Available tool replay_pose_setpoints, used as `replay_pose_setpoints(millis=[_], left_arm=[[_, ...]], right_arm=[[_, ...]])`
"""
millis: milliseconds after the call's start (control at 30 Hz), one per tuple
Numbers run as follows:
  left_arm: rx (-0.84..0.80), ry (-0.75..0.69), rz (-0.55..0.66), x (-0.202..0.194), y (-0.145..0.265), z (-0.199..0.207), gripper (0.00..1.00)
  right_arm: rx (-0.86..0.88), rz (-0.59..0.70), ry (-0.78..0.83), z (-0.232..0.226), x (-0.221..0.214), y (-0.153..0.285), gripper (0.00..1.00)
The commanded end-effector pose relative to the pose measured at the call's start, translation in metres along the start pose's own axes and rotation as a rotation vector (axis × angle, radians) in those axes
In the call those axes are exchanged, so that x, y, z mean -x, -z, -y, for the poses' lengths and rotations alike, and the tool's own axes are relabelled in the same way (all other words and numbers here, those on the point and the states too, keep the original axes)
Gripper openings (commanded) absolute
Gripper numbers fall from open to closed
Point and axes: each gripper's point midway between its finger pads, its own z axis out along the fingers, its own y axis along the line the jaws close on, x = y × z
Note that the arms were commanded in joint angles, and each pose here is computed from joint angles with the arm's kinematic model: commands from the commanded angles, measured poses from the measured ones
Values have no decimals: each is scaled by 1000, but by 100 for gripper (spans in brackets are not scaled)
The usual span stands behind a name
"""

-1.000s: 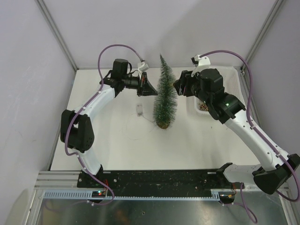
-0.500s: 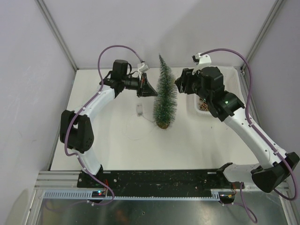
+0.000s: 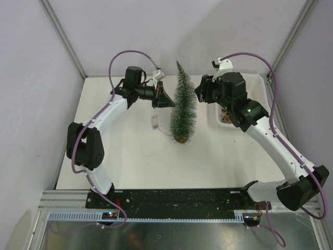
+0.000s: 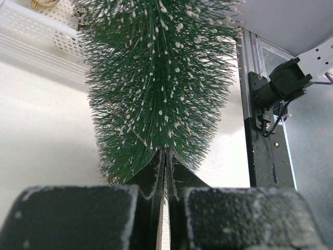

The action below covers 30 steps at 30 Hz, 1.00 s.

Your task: Decorate the small christmas tree

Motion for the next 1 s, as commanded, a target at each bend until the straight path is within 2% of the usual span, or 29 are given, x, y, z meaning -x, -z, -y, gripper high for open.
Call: replay_pose_setpoints(millis=[0,333,667,967], left_arm=[[-42,-93,33,20,3,22,3],[-43,-93,32,20,3,25,3],[-34,-95,31,19,4,25,2],[-27,-94,30,18,4,23,1]], right_arm=[[18,108,6,-2,40,7,16],[26,147,-3,-4,54,13,16],[47,144,16,-21,50,20,15],[74,160,31,-34,53,47,15]])
